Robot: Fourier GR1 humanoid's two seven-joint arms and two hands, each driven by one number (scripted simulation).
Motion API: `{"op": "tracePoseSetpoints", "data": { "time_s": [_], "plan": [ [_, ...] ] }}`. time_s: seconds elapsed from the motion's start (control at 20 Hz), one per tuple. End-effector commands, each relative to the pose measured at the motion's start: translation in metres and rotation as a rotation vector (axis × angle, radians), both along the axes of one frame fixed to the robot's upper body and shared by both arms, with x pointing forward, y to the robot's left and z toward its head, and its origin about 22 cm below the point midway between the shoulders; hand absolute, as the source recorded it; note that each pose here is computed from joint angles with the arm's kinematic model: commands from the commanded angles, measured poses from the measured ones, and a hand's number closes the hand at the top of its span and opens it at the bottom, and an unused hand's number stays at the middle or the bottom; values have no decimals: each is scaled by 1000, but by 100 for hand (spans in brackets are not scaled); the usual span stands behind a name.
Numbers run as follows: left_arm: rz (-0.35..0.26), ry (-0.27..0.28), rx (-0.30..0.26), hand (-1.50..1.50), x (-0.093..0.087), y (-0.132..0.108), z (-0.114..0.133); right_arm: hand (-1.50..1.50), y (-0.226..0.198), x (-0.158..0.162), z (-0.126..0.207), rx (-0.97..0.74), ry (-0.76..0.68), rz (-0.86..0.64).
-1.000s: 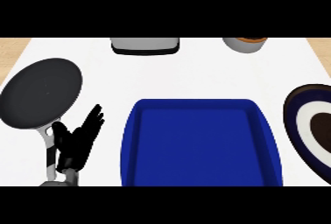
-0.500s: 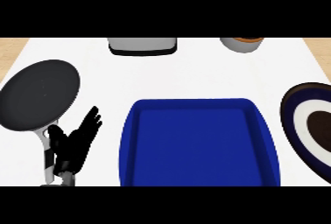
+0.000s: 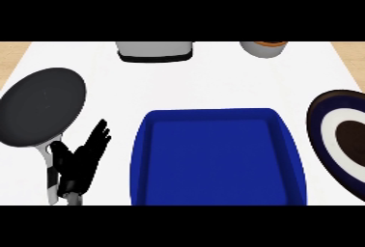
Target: Pick the cupcake from the tray and place it in the plate
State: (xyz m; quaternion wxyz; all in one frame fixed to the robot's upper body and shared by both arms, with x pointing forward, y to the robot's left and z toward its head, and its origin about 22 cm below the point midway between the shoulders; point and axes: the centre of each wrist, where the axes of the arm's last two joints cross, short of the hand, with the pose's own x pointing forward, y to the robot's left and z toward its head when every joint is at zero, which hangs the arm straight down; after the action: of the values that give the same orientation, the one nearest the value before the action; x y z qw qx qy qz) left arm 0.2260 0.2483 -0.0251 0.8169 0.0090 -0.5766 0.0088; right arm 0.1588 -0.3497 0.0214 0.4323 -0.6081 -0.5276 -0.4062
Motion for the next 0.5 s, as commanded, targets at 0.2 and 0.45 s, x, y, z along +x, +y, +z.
{"op": "tracePoseSetpoints", "data": {
  "time_s": [0.2, 0.45],
  "plan": [
    [-13, 45, 8, 0, 3, 9, -6, -150, 46, -54, -32, 5, 73, 104],
    [-9, 45, -20, 0, 5, -2, -5, -150, 58, -64, -55, 30, 128, 116]
  ]
}}
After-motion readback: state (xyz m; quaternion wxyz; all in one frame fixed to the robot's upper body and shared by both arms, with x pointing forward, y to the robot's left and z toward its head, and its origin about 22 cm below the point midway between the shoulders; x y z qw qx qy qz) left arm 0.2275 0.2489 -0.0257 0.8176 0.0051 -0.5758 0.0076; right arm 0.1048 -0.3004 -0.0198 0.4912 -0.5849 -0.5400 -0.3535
